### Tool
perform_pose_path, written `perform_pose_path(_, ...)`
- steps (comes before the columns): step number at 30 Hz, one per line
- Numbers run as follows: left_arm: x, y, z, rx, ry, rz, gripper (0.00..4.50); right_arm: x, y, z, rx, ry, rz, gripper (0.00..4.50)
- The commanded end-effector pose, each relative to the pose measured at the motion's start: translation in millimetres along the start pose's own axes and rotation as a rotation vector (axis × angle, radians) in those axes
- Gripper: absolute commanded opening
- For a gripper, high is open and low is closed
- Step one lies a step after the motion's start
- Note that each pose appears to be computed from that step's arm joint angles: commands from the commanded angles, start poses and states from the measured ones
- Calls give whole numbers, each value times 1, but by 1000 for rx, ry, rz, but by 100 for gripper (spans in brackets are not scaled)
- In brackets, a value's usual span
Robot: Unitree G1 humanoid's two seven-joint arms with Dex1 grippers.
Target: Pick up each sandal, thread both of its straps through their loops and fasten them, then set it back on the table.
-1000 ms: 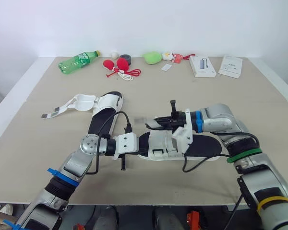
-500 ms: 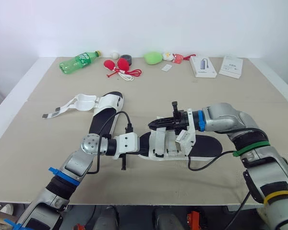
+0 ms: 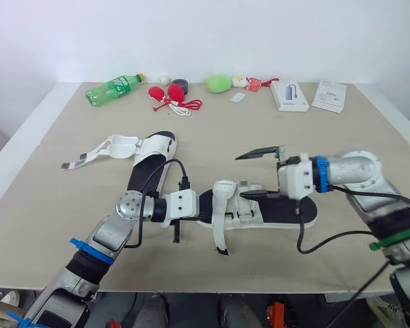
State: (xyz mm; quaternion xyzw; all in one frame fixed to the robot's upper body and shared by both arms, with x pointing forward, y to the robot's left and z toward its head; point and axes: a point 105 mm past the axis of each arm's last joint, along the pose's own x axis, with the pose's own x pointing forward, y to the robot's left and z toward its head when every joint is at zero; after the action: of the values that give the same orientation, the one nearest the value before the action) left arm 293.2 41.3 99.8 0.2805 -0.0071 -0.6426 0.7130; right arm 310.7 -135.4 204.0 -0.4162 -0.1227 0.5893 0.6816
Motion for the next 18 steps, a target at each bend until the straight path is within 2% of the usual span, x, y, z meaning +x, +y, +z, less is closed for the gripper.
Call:
perform_pose_path(1,7,-27,-25,-67,80,-105,0,-14,-5,34,398,-78,-33,443)
perform_pose_path(3,7,-28,-25,-67,80,-108,0,-12,11,47,617,-90,19,443)
perform_pose_path(7,7,-29,-24,-69,78,-113,0,-10,51,66,910,-81,173,443)
perform_pose_path(12,7,-30,-24,-69,78,-120,0,-2,96,56,1024,54,246,443)
perform_pose_path(15,7,-30,-24,-69,79,-123,0,5,112,35,1036,157,201,443)
perform_pose_path(18,7,-30,-24,-68,79,-125,0,13,121,23,1061,193,189,443)
